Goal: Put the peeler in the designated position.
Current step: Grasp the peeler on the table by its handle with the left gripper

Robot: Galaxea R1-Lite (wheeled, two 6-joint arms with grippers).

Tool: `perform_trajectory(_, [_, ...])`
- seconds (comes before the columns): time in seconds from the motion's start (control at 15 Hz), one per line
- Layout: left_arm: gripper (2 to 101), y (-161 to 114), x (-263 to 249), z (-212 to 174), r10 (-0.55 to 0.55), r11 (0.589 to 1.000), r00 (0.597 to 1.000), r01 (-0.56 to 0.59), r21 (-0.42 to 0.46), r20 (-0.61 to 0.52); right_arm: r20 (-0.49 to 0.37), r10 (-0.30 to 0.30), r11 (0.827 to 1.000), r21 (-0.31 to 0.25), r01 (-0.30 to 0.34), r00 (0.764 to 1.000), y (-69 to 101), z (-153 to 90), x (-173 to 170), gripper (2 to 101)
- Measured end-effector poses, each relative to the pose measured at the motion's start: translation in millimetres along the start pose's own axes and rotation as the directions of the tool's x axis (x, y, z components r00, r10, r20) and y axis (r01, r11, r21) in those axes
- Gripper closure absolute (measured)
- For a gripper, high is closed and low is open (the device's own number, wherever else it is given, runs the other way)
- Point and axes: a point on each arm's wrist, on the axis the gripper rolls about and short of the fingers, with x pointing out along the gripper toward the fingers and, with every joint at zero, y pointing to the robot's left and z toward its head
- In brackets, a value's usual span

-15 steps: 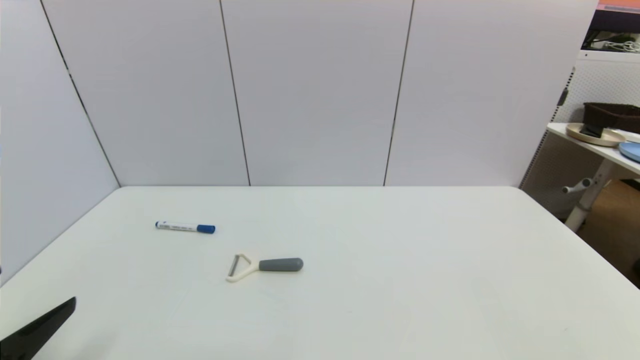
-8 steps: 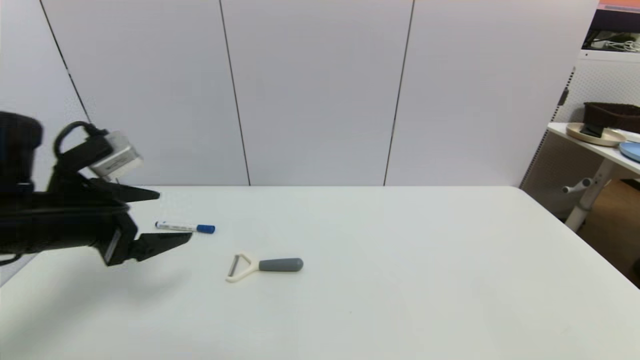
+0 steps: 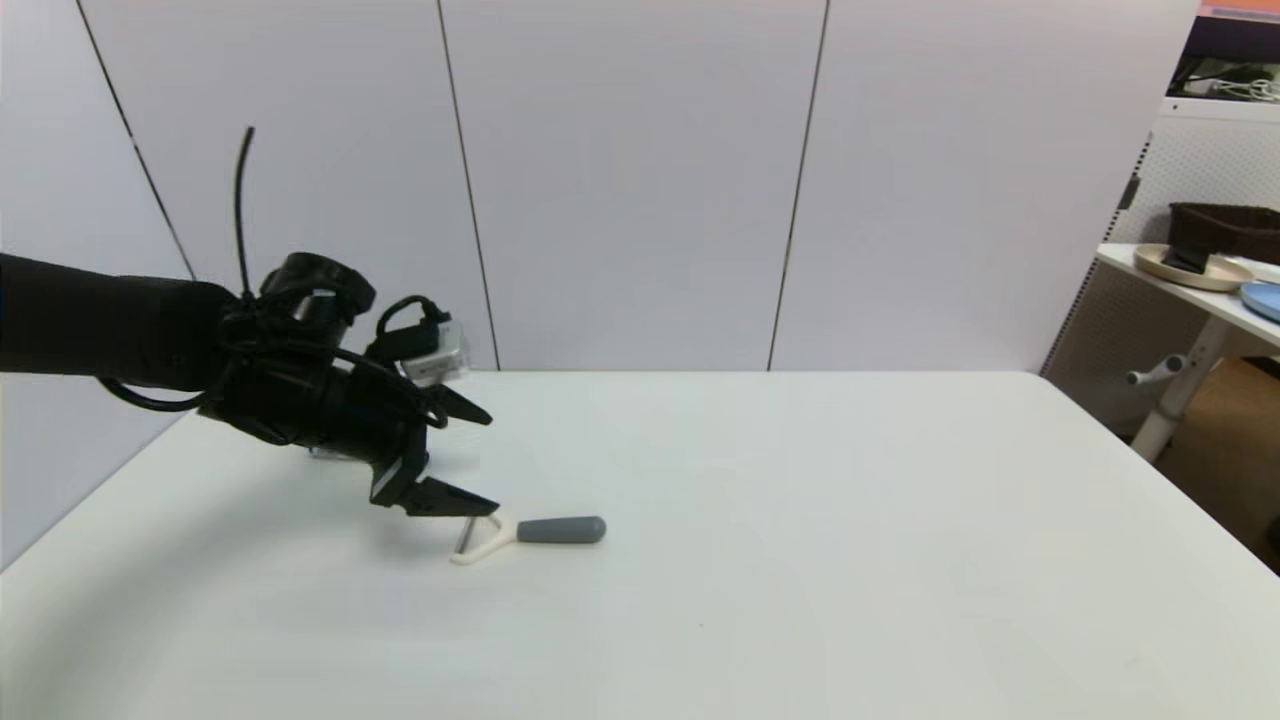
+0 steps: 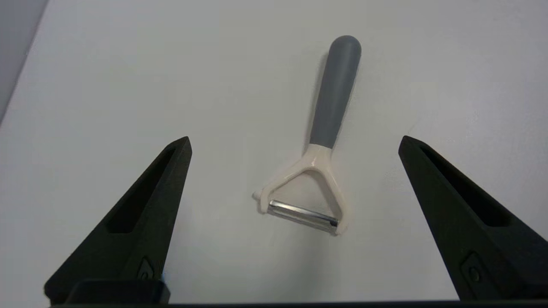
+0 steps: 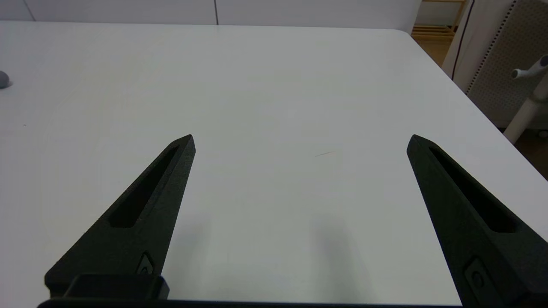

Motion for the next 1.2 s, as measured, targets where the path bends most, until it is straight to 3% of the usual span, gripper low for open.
perform_trajectory(0.53, [5.3,-0.8,62.4,-21.5,-0.186,0.983,0.982,0.186,-0.01,-0.023,0.0,0.0,1.0,0.0,0.0,1.0,0.0,0.0,0.0,4.3])
perform_trajectory(1.2, [5.3,-2.9,71.9,-24.4,-0.21,0.978,0.977,0.209,-0.022,-0.034,0.0,0.0,1.0,0.0,0.0,1.0,0.0,0.0,0.0,4.3])
